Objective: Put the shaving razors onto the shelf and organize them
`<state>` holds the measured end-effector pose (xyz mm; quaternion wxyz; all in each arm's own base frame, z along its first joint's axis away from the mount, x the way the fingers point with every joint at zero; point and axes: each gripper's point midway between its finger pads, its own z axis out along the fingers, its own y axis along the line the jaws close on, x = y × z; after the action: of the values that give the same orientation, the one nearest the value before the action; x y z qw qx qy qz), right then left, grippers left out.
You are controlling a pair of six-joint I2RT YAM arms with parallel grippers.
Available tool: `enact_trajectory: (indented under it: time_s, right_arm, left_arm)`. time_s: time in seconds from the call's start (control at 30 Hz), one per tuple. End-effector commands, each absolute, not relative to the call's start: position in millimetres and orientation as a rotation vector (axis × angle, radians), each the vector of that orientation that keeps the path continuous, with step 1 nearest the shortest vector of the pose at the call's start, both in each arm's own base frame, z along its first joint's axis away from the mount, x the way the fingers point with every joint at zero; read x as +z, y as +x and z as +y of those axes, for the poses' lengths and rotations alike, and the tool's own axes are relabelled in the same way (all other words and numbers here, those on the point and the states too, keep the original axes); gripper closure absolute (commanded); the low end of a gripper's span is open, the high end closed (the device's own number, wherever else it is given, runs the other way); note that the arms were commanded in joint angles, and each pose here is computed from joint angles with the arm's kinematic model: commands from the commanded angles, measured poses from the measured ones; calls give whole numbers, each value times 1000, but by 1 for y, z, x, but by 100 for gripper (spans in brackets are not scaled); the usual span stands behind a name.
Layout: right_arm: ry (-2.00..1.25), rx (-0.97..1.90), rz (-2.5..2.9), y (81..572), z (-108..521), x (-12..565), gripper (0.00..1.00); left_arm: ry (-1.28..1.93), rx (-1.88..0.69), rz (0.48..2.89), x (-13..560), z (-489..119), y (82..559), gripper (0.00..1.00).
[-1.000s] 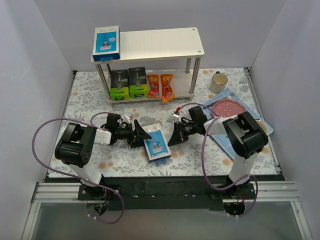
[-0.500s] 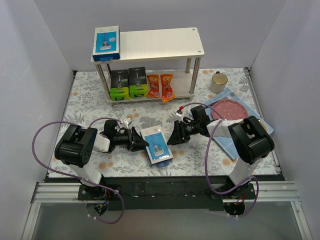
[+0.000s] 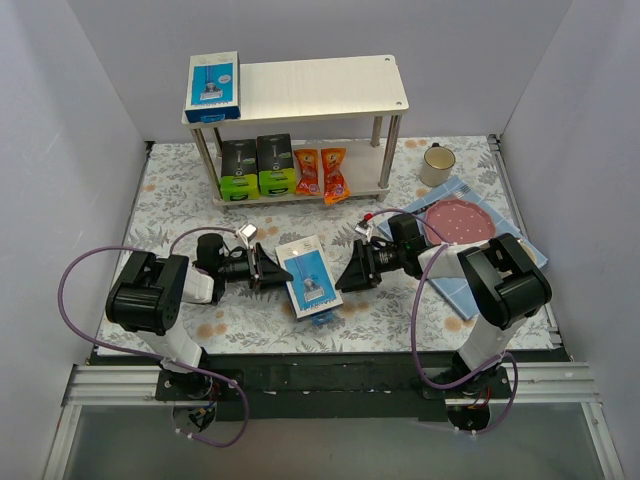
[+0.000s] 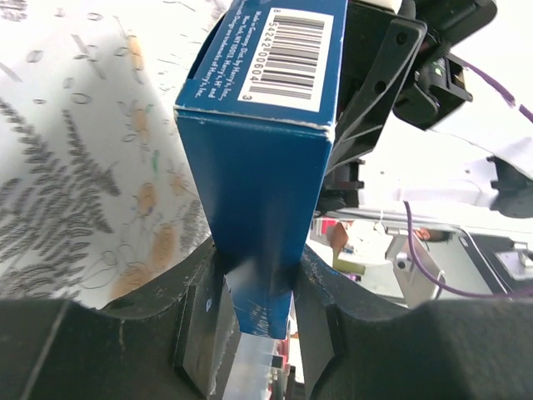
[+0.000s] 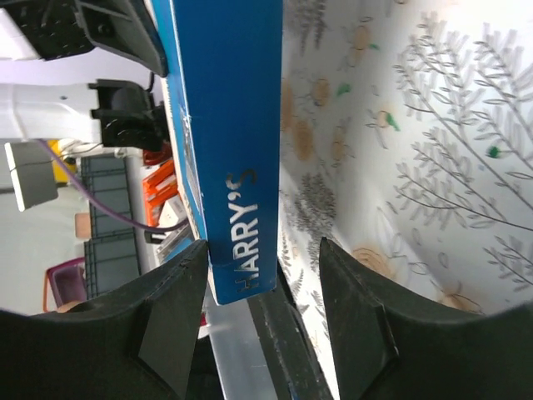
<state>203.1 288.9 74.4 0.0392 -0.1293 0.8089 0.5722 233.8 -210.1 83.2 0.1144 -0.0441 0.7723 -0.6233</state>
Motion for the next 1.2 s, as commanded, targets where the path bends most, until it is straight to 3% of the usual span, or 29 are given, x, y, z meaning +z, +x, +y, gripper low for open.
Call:
enact_trajectory:
  time_s: [0.0, 0.4, 0.53, 0.7, 0.8, 0.83, 0.97, 1.17]
  right_arm:
    - [-475, 1921, 2372, 197, 295, 106, 38]
    - [-596, 2036, 2315, 159, 298, 127, 38]
    - [-585, 1978, 2307, 165, 300, 124, 48]
    - [-564, 1891, 2306, 180, 306, 120, 53]
    - [-575, 1891, 2297, 184, 308, 119, 66]
    - [-587, 1895, 2287, 186, 309, 120, 73]
    - [-630, 1902, 2226, 198, 306, 139, 79]
    - [-716, 1843, 2046, 231, 287, 195, 82]
  left_arm:
    - [6, -1899, 2190, 108, -212, 227, 76]
    - [4, -1949, 2155, 114, -216, 249, 76]
    - [6, -1950, 2158, 114, -217, 250, 76]
    - [9, -1945, 2159, 116, -216, 249, 76]
    - [4, -1939, 2168, 115, -216, 248, 74]
    - [1, -1936, 2173, 114, -216, 248, 66]
    - [27, -1867, 2191, 117, -213, 261, 48]
    - [-80, -1776, 2134, 141, -158, 285, 39]
